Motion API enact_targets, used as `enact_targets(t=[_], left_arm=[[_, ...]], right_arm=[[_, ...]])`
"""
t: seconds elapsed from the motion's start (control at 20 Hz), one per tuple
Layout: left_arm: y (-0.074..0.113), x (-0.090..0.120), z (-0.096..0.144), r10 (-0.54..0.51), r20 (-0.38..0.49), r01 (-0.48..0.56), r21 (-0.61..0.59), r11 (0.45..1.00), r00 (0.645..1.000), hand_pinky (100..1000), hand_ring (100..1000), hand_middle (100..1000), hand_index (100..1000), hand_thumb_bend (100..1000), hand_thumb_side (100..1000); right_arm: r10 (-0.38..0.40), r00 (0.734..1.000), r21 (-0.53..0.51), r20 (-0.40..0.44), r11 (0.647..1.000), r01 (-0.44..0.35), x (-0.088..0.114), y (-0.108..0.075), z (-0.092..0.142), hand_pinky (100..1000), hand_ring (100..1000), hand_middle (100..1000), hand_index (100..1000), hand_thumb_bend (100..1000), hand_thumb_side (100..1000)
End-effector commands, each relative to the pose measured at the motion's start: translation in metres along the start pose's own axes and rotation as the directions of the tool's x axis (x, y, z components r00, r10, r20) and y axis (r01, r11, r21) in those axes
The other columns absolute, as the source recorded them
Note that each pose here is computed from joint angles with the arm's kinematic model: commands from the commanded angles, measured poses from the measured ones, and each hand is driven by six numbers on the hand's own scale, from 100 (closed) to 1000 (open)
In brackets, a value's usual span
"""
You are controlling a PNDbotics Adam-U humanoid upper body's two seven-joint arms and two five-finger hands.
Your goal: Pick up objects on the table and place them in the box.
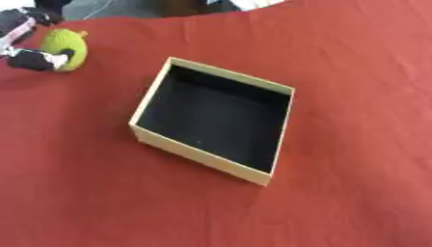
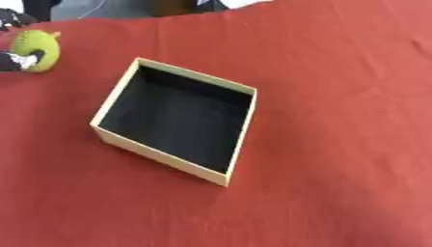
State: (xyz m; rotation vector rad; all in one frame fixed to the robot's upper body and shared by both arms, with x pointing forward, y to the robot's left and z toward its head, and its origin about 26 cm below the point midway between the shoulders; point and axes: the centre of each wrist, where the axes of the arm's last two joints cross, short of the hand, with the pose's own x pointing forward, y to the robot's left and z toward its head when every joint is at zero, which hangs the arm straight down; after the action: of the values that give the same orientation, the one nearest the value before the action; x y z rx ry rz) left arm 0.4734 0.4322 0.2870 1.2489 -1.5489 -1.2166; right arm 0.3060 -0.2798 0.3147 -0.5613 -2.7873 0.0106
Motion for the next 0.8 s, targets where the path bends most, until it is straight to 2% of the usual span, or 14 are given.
enact_targets(t=[0.05, 0.25, 0.4, 0.55, 0.6, 0.8], left_arm=[[0.017, -0.012, 0.007, -0.036, -0.021, 0.037, 0.013, 0.999, 0.999, 765, 819, 770, 897, 265, 382], [0.012, -0.014, 0.008, -0.039, -0.014, 0.039, -0.001, 0.999, 0.999, 724, 772, 717, 873, 221, 268], [0.007, -0.015, 0.010, -0.045, -0.016, 0.045, -0.011, 0.999, 0.999, 681, 709, 644, 821, 200, 100], [0.004, -0.017, 0.011, -0.048, -0.017, 0.048, -0.009, 0.999, 0.999, 628, 647, 599, 774, 152, 100], [0.004, -0.017, 0.011, -0.044, -0.016, 0.044, 0.003, 0.999, 0.999, 601, 617, 575, 751, 110, 100], [0.008, -0.015, 0.011, -0.033, -0.005, 0.033, 0.073, 0.997, 0.999, 533, 530, 491, 665, 100, 100]], right_arm=[[0.003, 0.999, 0.005, 0.040, 1.000, -0.003, 0.008, -0.003, -0.008, 761, 706, 597, 753, 100, 550], [0.003, 0.999, 0.003, 0.038, 1.000, -0.003, 0.008, -0.003, -0.008, 762, 706, 597, 753, 100, 550], [0.001, 0.999, 0.000, 0.039, 1.000, -0.001, 0.008, -0.004, -0.008, 762, 706, 597, 753, 100, 550], [0.002, 0.999, -0.002, 0.036, 1.000, -0.002, 0.007, -0.004, -0.007, 762, 707, 597, 753, 100, 550], [0.002, 0.999, -0.003, 0.035, 1.000, -0.002, 0.007, -0.004, -0.007, 762, 706, 597, 753, 100, 550], [0.003, 0.999, -0.002, 0.032, 1.000, -0.003, 0.007, -0.004, -0.007, 762, 706, 596, 753, 100, 551]])
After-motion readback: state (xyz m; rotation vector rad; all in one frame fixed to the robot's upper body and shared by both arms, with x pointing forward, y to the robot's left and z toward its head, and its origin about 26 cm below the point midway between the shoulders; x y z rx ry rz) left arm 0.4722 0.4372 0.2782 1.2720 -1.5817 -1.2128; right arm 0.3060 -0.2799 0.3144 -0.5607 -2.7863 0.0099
